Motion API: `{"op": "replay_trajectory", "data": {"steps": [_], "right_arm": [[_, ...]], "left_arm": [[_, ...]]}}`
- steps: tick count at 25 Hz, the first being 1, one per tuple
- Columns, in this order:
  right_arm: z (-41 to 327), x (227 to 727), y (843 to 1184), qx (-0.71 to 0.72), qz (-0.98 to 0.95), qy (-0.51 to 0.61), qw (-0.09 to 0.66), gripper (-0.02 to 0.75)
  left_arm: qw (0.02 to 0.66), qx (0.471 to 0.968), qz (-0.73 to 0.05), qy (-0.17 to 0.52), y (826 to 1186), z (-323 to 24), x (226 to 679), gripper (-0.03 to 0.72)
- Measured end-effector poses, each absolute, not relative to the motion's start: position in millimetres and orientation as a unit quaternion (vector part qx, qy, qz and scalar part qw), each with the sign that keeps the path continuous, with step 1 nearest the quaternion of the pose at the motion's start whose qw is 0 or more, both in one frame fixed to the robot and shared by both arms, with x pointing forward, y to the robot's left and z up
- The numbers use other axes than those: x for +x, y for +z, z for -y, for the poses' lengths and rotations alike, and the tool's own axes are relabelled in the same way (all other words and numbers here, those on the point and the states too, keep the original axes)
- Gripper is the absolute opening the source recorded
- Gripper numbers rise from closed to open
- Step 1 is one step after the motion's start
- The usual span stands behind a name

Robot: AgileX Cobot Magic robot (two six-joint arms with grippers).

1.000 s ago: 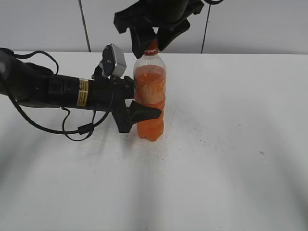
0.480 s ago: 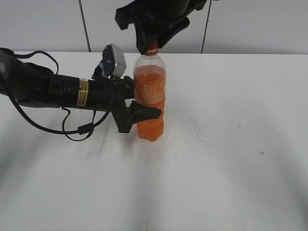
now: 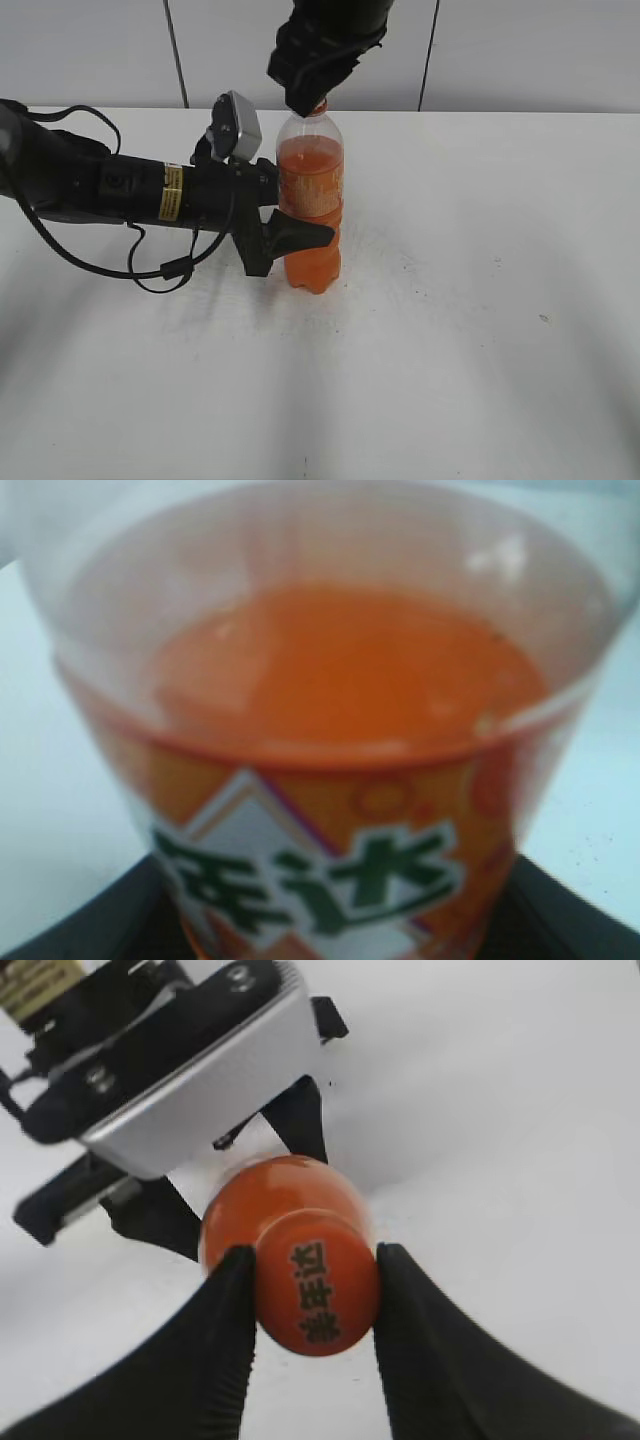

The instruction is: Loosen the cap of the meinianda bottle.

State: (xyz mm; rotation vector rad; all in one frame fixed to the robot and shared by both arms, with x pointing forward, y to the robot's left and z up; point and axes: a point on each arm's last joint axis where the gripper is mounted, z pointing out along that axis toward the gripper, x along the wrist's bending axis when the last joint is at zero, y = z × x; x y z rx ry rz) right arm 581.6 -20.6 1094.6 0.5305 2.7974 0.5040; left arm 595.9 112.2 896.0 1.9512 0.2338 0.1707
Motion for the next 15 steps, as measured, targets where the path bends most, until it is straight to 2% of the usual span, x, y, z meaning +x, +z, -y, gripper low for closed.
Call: {"op": "replay_trajectory", "data": {"steps": [5,15], "right_arm": [[20.7,581.8,1094.6,-0.027,-0.977,0.142,0.160,0.274],[19.7,581.1,1095.3,-0.176,-0.961,0.123,0.177,0.274]], "left_arm": [[0.552,0.825,-0.099,0.072,896.0,-112.2,595.8,0.426],[0.552,0.825,-0.097,0.072,896.1,-112.1,595.8,0.426]]}}
